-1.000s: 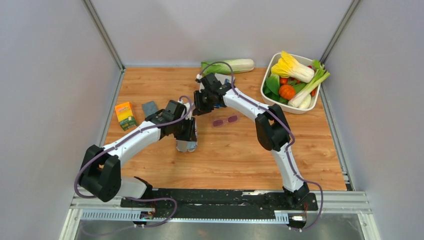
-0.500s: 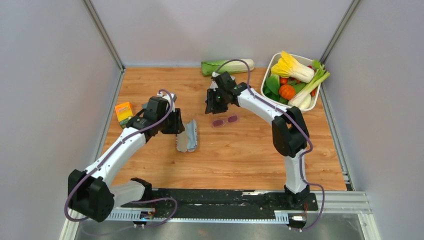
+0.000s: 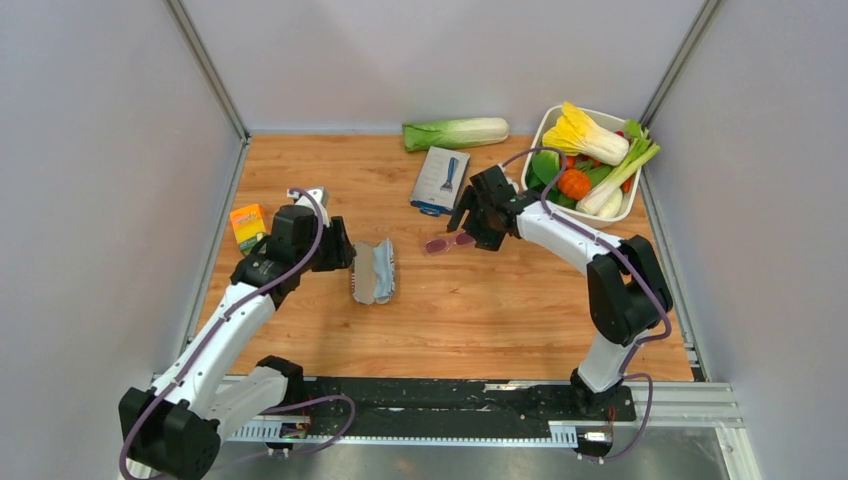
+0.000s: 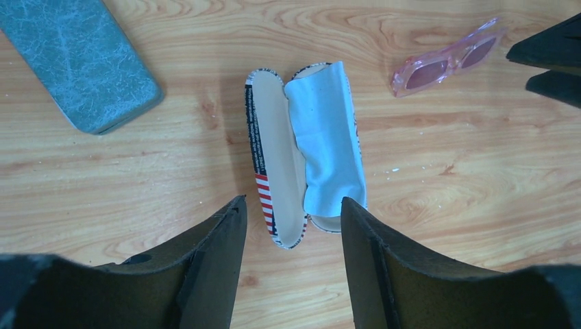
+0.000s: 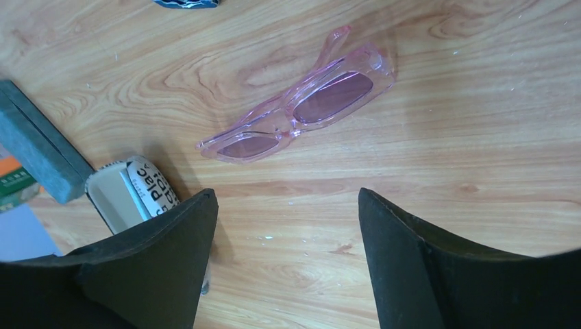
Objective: Organize the sunglasses
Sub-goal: Pick up the sunglasses from the center of the board.
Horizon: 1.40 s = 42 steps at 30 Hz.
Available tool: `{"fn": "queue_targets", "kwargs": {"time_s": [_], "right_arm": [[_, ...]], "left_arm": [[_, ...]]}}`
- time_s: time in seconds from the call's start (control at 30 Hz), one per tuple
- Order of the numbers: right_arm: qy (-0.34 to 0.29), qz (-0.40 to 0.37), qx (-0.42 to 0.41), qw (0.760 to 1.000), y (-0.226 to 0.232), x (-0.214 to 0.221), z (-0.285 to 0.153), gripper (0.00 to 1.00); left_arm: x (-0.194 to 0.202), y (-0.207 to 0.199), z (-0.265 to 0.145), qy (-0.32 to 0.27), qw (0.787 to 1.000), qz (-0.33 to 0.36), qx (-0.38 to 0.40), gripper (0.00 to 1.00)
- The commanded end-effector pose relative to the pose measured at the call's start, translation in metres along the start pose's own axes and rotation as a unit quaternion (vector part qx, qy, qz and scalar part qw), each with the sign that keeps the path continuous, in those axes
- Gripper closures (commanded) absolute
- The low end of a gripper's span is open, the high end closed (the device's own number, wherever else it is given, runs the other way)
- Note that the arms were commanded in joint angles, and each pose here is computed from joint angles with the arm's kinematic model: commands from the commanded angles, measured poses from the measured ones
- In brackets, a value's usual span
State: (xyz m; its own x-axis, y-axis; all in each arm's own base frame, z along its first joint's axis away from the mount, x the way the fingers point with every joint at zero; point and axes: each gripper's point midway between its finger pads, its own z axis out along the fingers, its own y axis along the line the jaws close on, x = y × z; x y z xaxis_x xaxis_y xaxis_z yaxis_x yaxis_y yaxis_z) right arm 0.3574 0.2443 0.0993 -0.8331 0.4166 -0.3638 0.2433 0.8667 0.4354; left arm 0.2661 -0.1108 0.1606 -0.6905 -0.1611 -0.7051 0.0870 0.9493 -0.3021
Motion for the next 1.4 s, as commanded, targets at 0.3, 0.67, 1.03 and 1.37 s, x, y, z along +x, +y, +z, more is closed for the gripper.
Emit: {"fn": "queue_targets", "kwargs": {"time_s": [0.3, 0.67, 1.03, 1.37], "right_arm": [[-0.012, 0.184, -0.056, 0.981, 0.022, -0.002, 0.028, 0.27], [0.004, 0.247, -0.048, 0.968, 0.011, 0.019, 0.056, 0.33], [-0.022, 0.280, -0.029, 0.959, 0.000, 0.013, 0.076, 0.47], [-0.060, 0.272, -0.026, 0.960, -0.002, -0.002, 0.075, 0.45]], "left_arm": [[-0.013, -0.003, -0.010, -0.043, 0.999, -0.003, 0.013, 0.38], [-0.014, -0.006, -0.011, -0.046, 0.999, 0.002, 0.025, 0.39], [-0.013, -0.007, -0.012, -0.046, 0.999, 0.005, 0.027, 0.38], [-0.014, -0.007, -0.015, -0.049, 0.998, 0.006, 0.029, 0.38]]}}
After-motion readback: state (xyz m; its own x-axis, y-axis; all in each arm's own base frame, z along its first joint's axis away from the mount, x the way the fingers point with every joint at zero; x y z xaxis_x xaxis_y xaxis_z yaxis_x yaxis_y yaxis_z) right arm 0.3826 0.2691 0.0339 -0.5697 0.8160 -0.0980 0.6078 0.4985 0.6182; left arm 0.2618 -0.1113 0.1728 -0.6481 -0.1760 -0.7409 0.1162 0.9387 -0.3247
